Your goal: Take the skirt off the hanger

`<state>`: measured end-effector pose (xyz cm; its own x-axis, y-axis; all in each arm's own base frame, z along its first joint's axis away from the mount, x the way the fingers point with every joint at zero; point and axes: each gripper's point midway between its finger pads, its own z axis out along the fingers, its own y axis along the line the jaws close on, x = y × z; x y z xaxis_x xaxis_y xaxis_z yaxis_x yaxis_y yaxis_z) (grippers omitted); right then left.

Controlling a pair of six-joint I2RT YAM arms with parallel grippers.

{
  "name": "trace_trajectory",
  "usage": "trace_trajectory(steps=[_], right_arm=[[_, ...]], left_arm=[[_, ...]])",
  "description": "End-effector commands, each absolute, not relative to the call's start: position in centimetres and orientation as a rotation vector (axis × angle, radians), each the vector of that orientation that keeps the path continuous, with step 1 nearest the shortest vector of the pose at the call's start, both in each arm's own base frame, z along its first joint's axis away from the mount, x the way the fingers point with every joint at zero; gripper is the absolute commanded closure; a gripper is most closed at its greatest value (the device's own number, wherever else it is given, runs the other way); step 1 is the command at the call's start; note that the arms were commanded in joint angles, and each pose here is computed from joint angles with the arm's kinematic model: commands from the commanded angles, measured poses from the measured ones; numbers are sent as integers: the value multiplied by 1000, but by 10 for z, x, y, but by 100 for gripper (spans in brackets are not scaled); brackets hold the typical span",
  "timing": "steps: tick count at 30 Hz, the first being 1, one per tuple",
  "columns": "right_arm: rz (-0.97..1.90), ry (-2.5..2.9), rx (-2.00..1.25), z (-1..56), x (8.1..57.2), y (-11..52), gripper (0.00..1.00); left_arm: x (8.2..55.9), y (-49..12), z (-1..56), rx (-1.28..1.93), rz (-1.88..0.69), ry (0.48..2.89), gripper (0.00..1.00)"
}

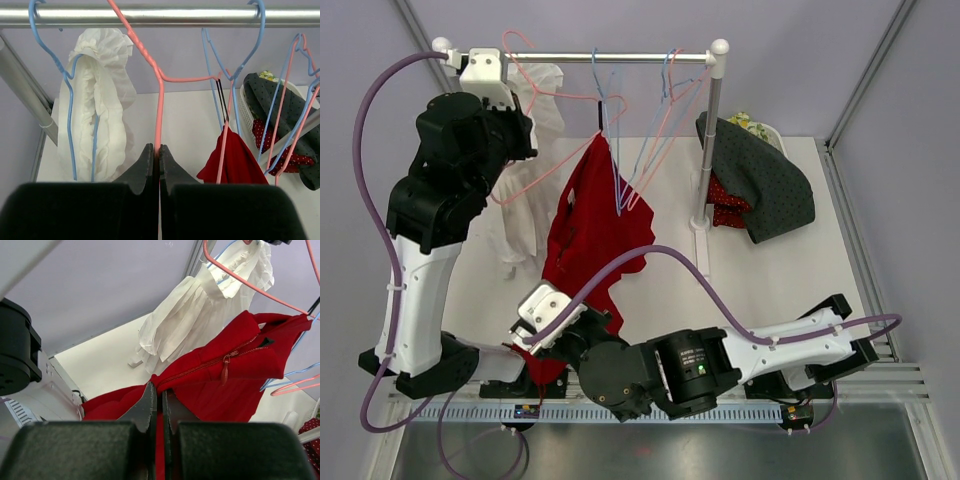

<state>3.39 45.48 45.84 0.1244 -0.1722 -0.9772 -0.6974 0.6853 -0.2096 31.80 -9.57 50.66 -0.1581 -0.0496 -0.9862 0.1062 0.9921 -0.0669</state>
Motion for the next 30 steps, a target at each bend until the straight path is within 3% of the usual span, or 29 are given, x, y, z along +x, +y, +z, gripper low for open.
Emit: trace_trajectory(steps=[1,6,11,19,23,30], right_arm=[[744,1331,-717,502,-15,460,100],[697,1355,-715,487,23,468,100],[629,1378,-672,487,89,470,100],[489,1420,-641,486,191,466,100],[458,1470,-641,465,204,468,100],[542,1643,-616,400,190,457,100]], left_arm=[[318,-73,562,-137,-142,1518,100],[280,-96,536,10,-303,1639,100],[245,-99,478,136,-285,1871,100],[185,-103,451,222,-457,1922,100],[178,-102,430,237,-450,1980,100],[158,-85,487,165,-486,1791,100]])
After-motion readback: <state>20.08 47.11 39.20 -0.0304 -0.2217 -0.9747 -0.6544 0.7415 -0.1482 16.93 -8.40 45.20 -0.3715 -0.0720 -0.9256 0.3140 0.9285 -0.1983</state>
